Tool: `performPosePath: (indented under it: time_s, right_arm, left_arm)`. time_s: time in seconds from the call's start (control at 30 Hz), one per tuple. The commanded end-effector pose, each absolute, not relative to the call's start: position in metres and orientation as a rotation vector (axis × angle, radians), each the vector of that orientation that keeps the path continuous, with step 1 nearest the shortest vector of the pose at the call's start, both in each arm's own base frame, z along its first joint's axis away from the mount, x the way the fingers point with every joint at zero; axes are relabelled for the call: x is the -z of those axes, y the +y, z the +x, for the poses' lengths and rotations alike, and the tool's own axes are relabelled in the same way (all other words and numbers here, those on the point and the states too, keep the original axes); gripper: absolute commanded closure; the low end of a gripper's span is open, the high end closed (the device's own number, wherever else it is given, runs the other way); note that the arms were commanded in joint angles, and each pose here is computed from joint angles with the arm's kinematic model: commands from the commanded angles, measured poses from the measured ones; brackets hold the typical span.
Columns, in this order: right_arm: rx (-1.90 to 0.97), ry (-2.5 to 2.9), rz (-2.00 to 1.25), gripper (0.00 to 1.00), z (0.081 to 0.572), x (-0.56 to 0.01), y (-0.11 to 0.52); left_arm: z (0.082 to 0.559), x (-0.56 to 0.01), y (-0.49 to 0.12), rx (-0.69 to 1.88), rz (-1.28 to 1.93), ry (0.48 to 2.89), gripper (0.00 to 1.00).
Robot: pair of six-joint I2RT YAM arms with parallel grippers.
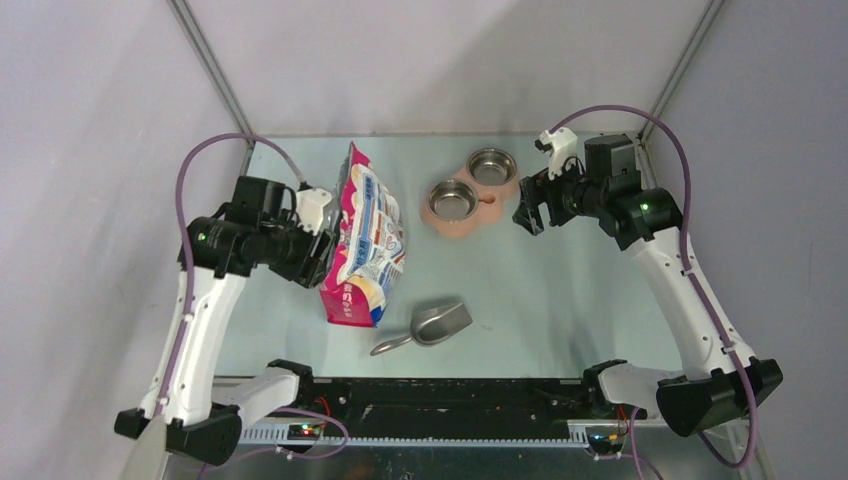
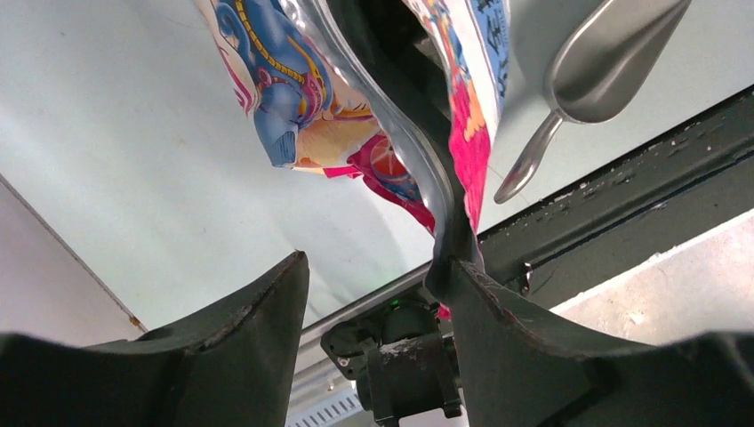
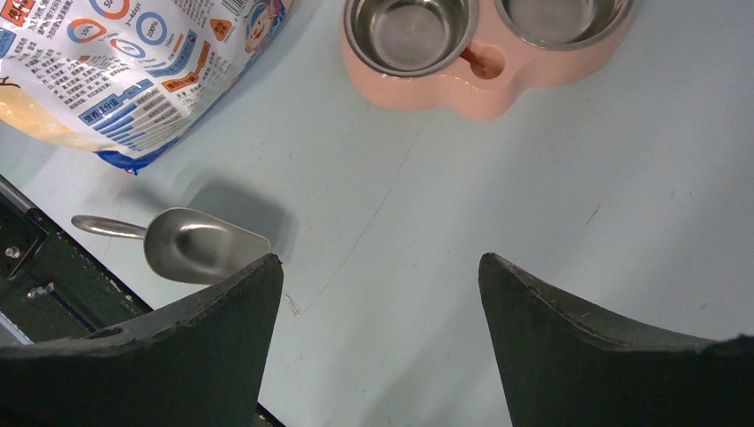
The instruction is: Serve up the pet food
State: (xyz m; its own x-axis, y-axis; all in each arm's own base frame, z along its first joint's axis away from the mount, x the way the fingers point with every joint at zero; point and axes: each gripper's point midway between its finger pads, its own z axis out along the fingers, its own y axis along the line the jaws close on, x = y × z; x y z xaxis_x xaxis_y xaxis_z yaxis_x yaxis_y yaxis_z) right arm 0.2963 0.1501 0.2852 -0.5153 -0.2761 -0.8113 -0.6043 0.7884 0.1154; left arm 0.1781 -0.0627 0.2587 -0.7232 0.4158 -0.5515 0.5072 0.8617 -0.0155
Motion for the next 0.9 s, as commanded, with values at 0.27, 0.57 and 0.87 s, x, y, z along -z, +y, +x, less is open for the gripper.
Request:
performPosePath:
  time_s: [0.27,0.57,0.87]
  right_arm:
    - [-0.517,2.046,-0.679,0.17,0.297,-0.305,0.163]
    - [-0.593,1.97,-0.65,0.24,0.324,-0.351,0.226]
    - [-0.83,2.003,-0.53,0.28,0.346,-0.374,0.324]
  left_arm:
    - [0.229,-0.293,-0.066,0.151,0.629,2.339,0.36]
    - [0.305,-0.31,-0.081,0.145,0.538,2.274,0.45]
    - [0.358,-0.323,-0.103,0.226,0.481,2.228,0.69]
